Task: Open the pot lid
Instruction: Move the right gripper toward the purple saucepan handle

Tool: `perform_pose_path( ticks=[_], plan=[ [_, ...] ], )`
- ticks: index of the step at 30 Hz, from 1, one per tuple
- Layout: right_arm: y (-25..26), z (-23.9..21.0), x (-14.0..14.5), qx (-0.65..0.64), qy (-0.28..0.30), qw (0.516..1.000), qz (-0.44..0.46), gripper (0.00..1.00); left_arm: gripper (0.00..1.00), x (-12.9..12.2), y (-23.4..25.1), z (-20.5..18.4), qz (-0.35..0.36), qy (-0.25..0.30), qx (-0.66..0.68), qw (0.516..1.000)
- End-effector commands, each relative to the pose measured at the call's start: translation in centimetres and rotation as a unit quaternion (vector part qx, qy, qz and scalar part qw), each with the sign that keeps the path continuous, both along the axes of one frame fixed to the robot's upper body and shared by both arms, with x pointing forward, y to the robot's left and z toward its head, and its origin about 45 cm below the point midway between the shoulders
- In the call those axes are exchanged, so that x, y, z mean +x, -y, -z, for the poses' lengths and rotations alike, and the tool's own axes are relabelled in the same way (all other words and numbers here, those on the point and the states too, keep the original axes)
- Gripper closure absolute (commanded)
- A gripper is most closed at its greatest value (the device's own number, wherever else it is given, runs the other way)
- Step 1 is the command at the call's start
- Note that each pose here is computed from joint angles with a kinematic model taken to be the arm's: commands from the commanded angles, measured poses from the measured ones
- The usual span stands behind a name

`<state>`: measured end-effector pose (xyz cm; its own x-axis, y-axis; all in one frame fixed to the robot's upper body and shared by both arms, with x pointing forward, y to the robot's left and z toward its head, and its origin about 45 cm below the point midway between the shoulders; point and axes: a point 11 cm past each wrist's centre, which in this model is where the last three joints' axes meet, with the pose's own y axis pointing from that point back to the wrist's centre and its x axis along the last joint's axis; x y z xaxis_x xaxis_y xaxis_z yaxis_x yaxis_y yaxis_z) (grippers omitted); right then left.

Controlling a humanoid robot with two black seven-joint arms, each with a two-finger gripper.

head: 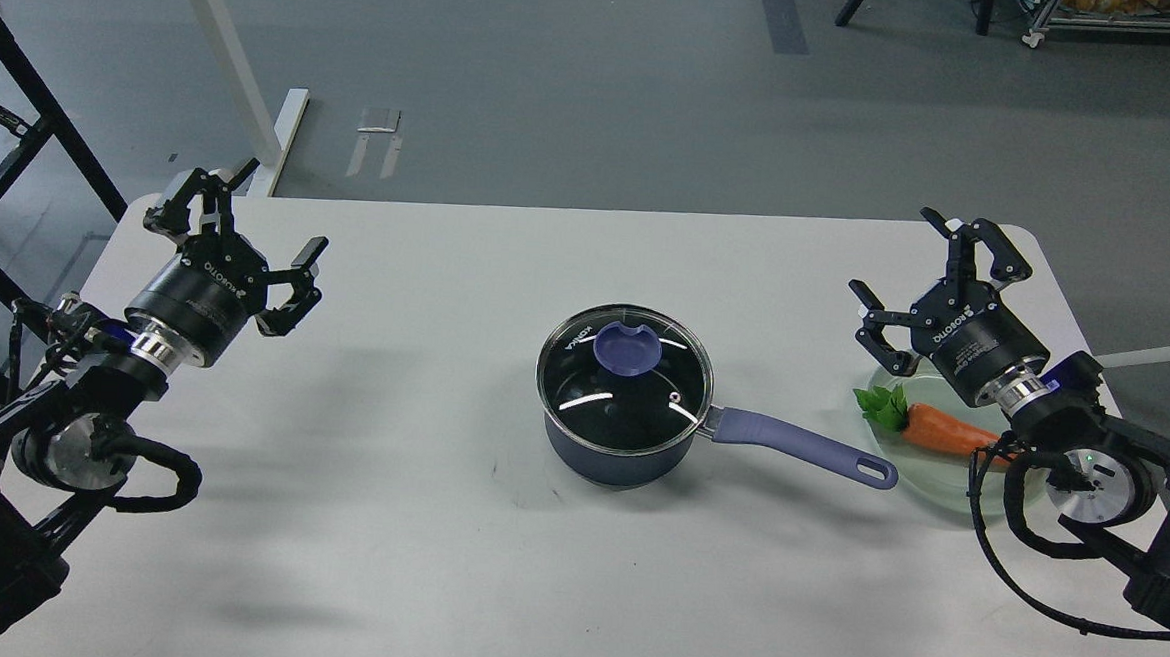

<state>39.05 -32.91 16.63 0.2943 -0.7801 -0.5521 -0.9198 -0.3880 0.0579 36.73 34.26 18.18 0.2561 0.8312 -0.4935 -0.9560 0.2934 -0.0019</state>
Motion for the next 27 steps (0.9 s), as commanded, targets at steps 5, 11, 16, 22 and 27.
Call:
perform_pose_path(
  ticks=[5,11,16,22,27],
  plan=[
    [0.0,0.0,0.0,-0.001,0.0,1.0,0.001,0.0,0.01,-0.4,-0.4,0.4,-0.006,-0.012,0.007,1.0],
    [0.1,-0.9,0.0,-0.026,0.012,0.999,-0.021,0.0,0.01,-0.5,-1.1,0.5,-0.009,-0.008,0.016,1.0],
    [0.8,-5.4,-0.4,-0.139,0.07,0.982,-0.107,0.0,0.01,-0.1,-1.5,-0.7,-0.014,0.018,0.017,1.0],
    [0.2,-12.8,-1.0,-0.3,0.175,0.913,-0.214,0.0,0.01,-0.1,-1.5,-1.5,-0.009,0.025,0.022,0.999],
    [-1.6,-16.7,-0.2,-0.46,0.259,0.797,-0.293,0.0,0.01,-0.1,-1.2,-2.1,-0.006,0.033,0.021,0.999]
  ],
)
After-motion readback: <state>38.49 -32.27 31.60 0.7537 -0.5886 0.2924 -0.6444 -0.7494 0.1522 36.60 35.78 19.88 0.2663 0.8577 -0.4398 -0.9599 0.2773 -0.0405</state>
